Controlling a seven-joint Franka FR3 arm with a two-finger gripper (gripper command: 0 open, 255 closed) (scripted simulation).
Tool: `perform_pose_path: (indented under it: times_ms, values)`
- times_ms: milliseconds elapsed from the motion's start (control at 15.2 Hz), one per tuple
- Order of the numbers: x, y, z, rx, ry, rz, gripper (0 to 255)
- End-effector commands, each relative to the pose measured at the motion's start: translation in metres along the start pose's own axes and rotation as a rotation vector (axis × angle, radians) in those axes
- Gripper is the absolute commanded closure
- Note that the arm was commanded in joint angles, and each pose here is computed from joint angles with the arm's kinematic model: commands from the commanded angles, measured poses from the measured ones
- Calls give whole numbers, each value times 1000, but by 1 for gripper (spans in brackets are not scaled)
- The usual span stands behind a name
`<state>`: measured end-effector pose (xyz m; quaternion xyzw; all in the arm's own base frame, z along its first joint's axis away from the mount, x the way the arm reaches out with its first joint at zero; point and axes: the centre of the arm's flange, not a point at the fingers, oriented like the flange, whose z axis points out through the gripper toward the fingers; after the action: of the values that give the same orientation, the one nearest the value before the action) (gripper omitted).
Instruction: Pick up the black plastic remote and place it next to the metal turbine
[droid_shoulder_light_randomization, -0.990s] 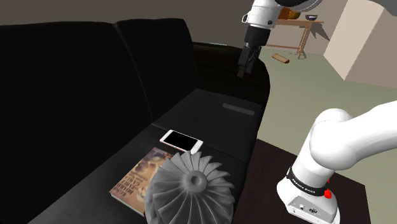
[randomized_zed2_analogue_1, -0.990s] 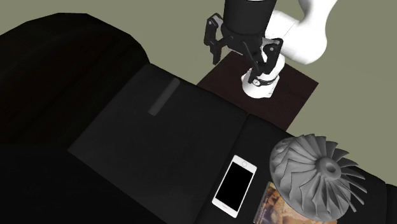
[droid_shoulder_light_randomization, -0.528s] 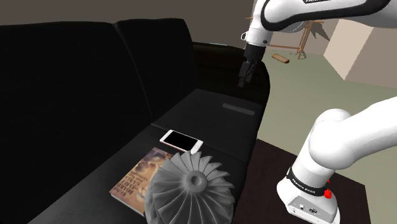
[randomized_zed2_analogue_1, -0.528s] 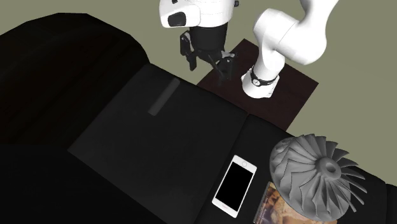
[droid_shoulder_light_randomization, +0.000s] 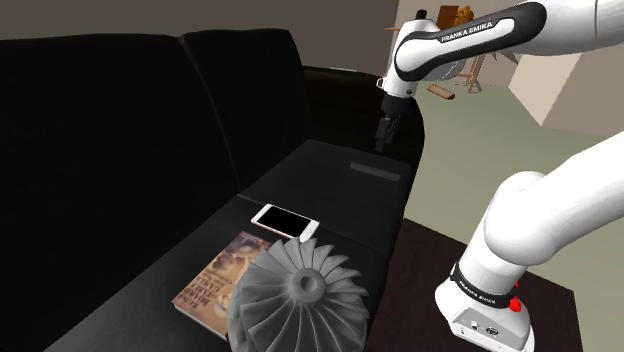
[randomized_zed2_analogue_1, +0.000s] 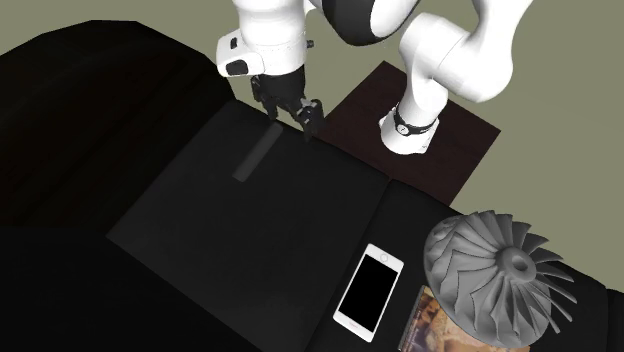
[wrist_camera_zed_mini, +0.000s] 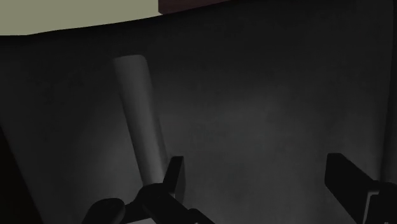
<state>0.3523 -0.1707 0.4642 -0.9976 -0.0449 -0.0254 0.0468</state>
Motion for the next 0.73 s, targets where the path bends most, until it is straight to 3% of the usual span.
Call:
perform_pose_path:
  times_ms: [0,660]
  values:
    - [4,17,16,-2,-6,-5,0]
    - [17,115,101,-5,-41,-25,0]
